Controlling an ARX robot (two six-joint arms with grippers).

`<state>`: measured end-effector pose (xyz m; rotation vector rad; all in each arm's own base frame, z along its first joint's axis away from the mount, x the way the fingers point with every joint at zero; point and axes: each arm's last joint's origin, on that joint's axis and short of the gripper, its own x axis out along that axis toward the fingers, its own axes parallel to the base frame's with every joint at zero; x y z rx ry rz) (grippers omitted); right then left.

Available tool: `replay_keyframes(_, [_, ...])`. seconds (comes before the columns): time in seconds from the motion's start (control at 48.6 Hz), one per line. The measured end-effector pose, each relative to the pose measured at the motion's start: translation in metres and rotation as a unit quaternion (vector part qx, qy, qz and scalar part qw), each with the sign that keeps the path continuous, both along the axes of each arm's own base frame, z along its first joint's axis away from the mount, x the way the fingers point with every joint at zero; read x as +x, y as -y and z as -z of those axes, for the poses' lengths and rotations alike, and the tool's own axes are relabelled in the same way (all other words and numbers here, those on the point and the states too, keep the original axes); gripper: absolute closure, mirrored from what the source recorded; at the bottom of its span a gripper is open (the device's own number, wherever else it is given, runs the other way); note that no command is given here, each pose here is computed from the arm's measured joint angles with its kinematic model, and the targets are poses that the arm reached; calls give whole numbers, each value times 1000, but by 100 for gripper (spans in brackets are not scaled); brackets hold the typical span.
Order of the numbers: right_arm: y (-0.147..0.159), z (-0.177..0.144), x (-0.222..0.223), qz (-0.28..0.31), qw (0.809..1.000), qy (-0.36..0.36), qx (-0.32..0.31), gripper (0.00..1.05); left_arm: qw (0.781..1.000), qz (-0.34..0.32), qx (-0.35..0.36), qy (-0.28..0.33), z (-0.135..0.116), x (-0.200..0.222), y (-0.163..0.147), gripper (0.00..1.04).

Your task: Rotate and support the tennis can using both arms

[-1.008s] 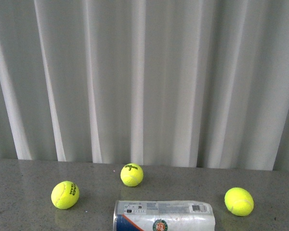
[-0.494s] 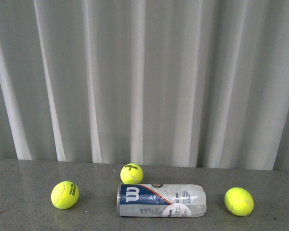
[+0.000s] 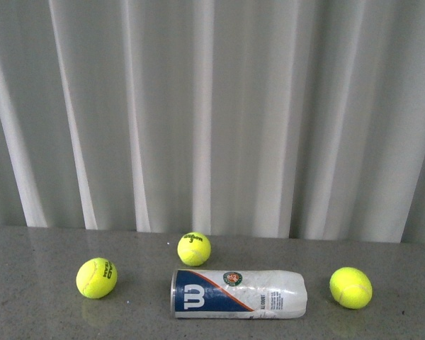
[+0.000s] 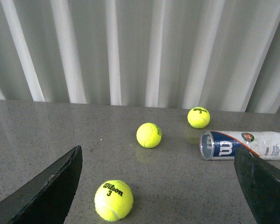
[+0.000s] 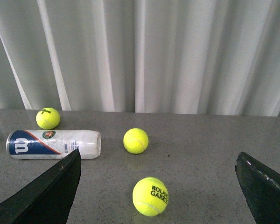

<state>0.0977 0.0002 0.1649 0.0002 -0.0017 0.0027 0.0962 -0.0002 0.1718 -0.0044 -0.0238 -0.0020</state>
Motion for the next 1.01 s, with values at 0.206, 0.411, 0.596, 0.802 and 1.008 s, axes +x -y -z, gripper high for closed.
replay_keyframes(0.206, [0,0,0,0,1000,0,0,7,998,-1,-40,-51,2,2,0,7])
replay_keyframes(0.411, [0,0,0,0,1000,0,0,7,966,88,-200,-141,-10,73,-13,7])
replay_keyframes(0.596, [0,0,0,0,1000,0,0,7,925,190,-249,-216,5,164,-15,7])
replay_keyframes(0.802, [0,0,0,0,1000,0,0,7,882,263,-286,-265,34,215,3,7])
replay_keyframes(1.008, [0,0,0,0,1000,0,0,7,864,290,-298,-285,61,252,23,7])
